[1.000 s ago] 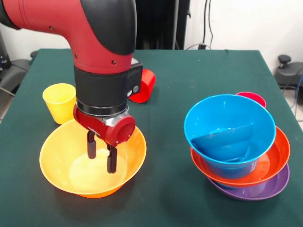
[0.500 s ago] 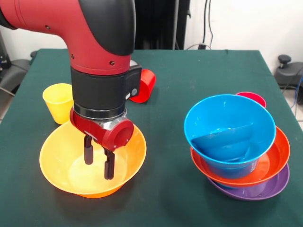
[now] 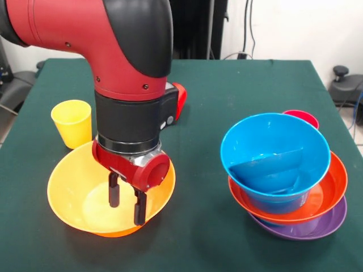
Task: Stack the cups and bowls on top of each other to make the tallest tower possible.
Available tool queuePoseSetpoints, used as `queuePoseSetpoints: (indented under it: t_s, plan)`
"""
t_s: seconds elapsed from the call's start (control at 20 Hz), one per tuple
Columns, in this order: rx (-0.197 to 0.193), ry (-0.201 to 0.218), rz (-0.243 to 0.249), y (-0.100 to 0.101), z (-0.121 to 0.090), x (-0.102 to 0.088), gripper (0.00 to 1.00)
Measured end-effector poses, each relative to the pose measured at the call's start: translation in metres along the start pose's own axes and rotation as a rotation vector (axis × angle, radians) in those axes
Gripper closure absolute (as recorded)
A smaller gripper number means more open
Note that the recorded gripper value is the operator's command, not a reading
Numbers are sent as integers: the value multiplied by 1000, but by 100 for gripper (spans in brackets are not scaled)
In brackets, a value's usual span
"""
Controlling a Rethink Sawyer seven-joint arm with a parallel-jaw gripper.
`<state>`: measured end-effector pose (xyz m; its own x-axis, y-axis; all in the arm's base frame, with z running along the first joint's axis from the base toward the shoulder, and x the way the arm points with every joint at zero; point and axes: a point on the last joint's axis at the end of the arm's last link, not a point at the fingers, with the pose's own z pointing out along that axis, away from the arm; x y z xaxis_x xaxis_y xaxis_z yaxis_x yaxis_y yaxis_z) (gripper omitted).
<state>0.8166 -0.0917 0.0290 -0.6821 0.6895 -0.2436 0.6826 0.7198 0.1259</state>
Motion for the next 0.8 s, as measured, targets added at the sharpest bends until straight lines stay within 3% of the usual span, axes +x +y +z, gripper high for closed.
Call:
queuePoseSetpoints:
  t_s: [0.4, 0.8]
  plan:
    - [-3, 2, -1, 3, 10, 2, 0]
    - [5, 37, 1, 0, 27, 15, 0]
